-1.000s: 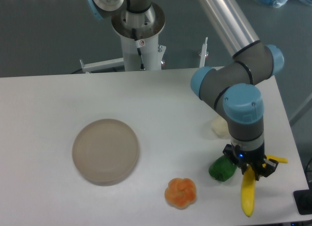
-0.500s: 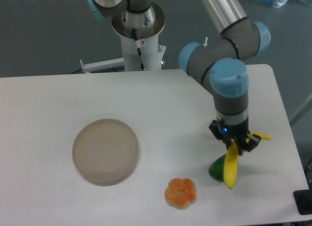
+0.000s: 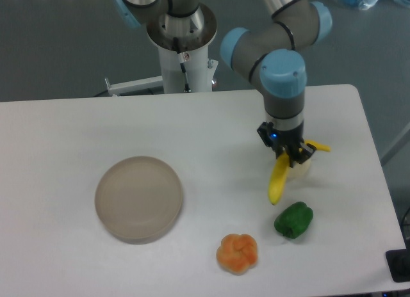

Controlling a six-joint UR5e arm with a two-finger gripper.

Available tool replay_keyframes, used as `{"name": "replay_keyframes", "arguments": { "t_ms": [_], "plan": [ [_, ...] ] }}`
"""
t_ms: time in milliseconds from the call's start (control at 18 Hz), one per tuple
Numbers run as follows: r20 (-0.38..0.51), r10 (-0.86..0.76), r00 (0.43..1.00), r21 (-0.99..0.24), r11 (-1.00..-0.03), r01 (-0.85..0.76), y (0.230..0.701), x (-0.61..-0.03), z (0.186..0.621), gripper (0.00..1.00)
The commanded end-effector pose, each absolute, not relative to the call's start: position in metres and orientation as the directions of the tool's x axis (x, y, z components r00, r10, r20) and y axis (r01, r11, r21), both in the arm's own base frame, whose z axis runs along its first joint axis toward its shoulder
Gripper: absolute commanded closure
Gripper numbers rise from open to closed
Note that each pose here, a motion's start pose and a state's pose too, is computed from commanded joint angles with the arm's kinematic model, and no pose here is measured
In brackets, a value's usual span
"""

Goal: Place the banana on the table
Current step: 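Carry the banana away from the green pepper toward the plate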

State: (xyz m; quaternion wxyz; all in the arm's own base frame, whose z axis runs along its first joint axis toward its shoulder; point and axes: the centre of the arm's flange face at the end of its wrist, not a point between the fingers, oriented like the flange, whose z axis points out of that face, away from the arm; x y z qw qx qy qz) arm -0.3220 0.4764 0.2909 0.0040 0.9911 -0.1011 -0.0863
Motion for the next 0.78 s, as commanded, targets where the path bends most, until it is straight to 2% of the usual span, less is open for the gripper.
{"name": "replay_keyframes", "arguments": {
  "t_ms": [278,556,778],
  "plan": [
    [-0.148,-0.009,0.989,0.004,-1.000,-0.008,0.492,-0.289,0.277,0.75],
    [-0.120,0.069,0.990,0.015,-0.997,0.071,0.514,-0.260,0.251,0.75],
    [-0.095,0.058,0.994,0.045,-0.997,0.063,0.522,-0.254,0.225,0.75]
  ]
}}
